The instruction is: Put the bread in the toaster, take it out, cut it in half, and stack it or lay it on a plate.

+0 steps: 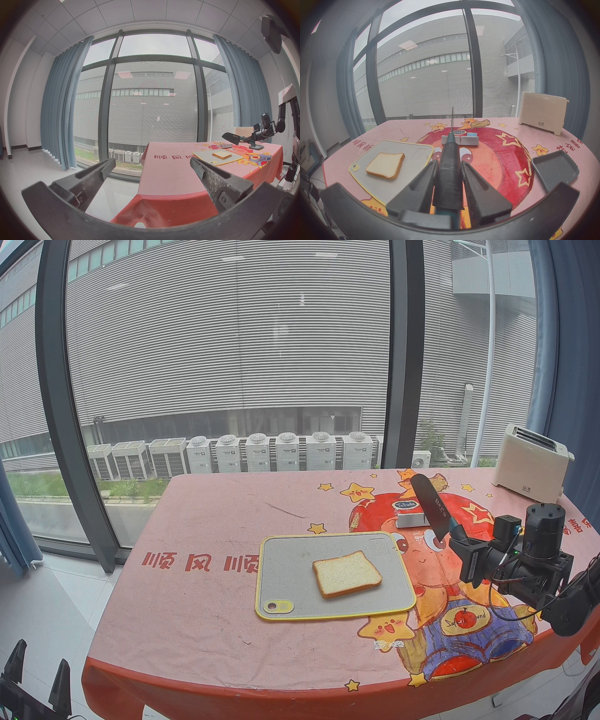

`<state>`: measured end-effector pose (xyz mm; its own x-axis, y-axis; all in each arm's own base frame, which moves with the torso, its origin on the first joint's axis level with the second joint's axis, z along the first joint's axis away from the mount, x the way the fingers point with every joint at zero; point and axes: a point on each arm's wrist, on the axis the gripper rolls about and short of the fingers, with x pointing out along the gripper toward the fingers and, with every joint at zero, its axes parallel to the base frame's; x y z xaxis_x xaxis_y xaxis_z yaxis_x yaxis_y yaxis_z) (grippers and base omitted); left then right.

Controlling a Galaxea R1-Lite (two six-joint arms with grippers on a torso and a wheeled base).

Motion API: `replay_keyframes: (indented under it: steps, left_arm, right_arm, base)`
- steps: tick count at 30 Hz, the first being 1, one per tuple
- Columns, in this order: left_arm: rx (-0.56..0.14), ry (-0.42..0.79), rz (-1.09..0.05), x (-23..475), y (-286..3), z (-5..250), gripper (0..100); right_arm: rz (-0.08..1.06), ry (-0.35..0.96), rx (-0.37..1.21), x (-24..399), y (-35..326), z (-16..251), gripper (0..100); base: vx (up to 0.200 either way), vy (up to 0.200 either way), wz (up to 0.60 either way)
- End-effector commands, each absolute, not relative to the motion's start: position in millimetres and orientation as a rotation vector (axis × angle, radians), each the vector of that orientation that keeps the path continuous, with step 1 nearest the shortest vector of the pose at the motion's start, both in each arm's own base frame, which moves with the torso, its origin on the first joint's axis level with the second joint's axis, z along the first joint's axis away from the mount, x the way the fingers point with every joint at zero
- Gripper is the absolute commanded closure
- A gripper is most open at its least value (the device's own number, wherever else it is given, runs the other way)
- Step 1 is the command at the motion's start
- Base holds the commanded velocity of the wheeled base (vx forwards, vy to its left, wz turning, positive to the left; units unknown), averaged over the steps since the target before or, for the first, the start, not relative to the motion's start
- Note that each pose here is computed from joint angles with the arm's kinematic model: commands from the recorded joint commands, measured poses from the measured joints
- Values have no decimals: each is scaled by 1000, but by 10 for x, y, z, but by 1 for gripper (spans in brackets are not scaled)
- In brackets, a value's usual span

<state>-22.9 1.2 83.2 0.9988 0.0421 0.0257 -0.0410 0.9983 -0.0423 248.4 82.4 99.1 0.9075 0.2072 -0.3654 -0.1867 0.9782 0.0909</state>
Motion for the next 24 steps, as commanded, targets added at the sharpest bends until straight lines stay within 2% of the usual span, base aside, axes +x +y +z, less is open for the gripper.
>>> replay_keyframes:
  steps: [1,24]
  left_arm:
    - [-44,-22,41,-226,13,790,0]
    - [-44,-22,41,-226,13,790,0]
  right_arm:
    - [239,373,49,2451,909,1017,100]
    - [459,377,3,2112,1427,1035,100]
  base:
    - [0,0,0]
    - [0,0,0]
